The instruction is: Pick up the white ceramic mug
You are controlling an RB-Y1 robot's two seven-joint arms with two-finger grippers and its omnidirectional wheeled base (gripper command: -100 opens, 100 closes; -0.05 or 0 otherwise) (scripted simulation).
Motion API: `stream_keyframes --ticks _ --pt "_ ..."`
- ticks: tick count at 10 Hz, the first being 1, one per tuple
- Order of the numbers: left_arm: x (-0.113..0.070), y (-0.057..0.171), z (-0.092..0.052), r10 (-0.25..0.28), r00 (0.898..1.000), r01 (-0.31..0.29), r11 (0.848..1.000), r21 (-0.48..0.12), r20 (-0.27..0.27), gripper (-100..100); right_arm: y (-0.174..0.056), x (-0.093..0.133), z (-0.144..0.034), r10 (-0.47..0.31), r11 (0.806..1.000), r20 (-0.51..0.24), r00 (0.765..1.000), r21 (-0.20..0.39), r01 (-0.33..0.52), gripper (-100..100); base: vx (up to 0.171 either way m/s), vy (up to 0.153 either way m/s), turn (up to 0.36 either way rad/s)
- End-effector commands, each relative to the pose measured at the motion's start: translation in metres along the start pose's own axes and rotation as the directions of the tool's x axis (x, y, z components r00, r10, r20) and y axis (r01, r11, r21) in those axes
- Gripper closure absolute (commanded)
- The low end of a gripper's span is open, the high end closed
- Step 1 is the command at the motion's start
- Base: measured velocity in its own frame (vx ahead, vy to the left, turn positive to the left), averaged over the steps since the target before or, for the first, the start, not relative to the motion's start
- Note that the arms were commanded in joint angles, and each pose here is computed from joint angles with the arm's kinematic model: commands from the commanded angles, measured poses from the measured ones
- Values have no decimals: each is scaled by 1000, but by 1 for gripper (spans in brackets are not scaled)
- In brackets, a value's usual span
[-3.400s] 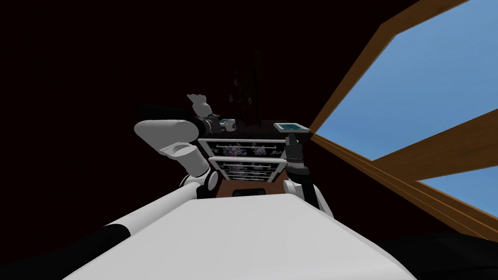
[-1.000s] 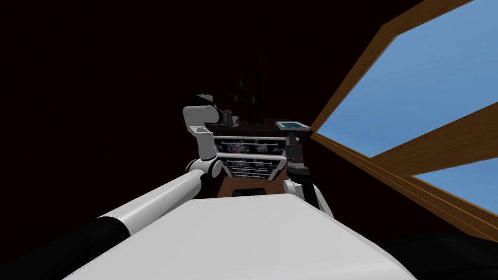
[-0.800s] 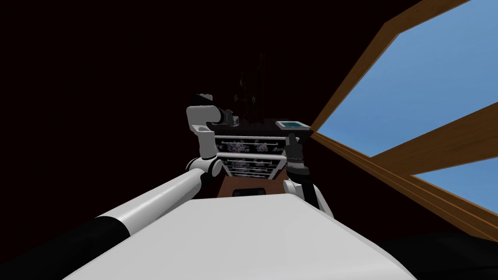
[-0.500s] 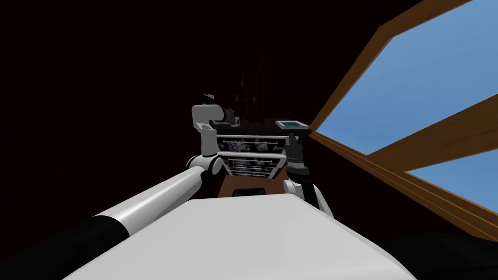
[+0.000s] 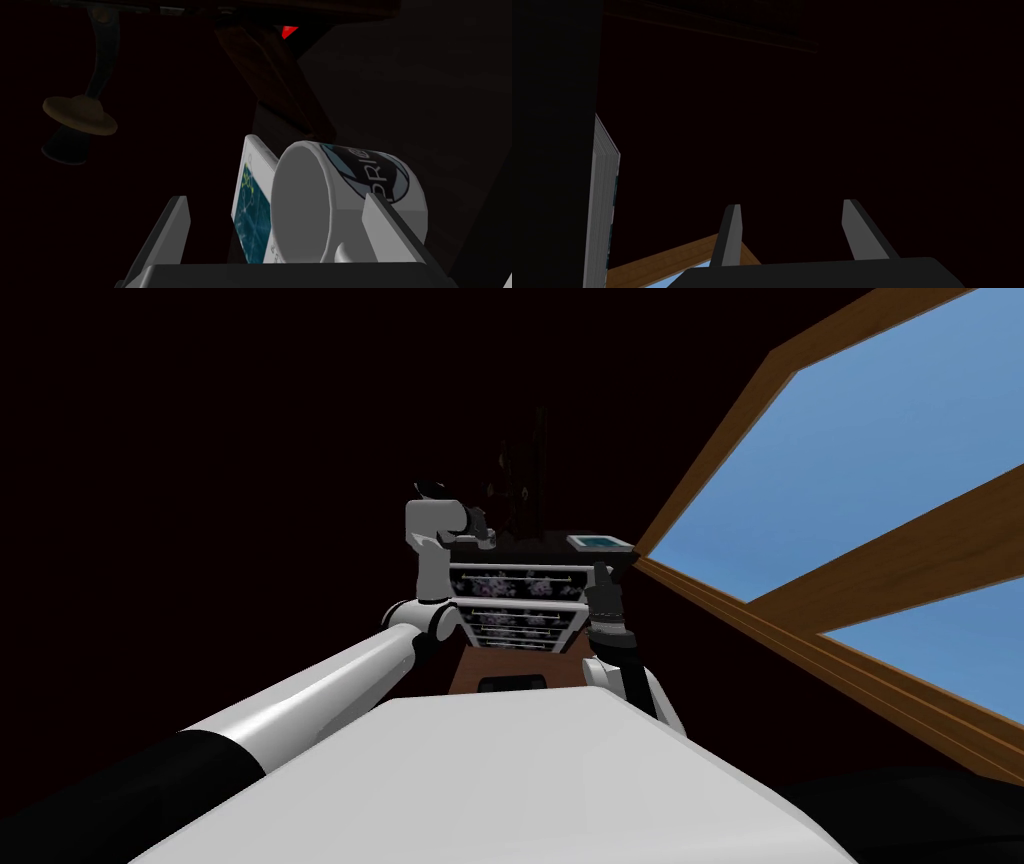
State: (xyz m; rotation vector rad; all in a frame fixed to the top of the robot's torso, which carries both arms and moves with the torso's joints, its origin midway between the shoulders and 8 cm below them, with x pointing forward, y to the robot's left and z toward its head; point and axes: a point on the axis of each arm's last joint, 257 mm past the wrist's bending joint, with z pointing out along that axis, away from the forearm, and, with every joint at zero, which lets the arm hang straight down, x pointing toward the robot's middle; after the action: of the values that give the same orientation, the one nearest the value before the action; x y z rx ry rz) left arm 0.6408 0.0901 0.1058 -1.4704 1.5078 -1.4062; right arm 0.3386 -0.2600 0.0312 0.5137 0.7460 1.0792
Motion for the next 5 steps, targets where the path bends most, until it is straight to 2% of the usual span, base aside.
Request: stream_keyframes --ticks 1,2,3,5 --pt "-5 13 11 -8 1000 8 999 -34 12 -100 0 0 0 0 1000 0 1000 0 0 0 0 0 0" --pt "-10 23 18 -13 1000 14 998 -61 21 -100 0 0 0 0 1000 0 1000 0 0 0 7 -3 -1" --pt "7 -3 17 3 1000 -3 1000 -2 4 -100 0 0 0 0 1000 0 1000 0 0 0 -78 34 3" --pt "12 -13 24 4 1000 -4 1000 25 -7 -100 0 0 0 0 1000 0 1000 0 0 0 -76 33 -7"
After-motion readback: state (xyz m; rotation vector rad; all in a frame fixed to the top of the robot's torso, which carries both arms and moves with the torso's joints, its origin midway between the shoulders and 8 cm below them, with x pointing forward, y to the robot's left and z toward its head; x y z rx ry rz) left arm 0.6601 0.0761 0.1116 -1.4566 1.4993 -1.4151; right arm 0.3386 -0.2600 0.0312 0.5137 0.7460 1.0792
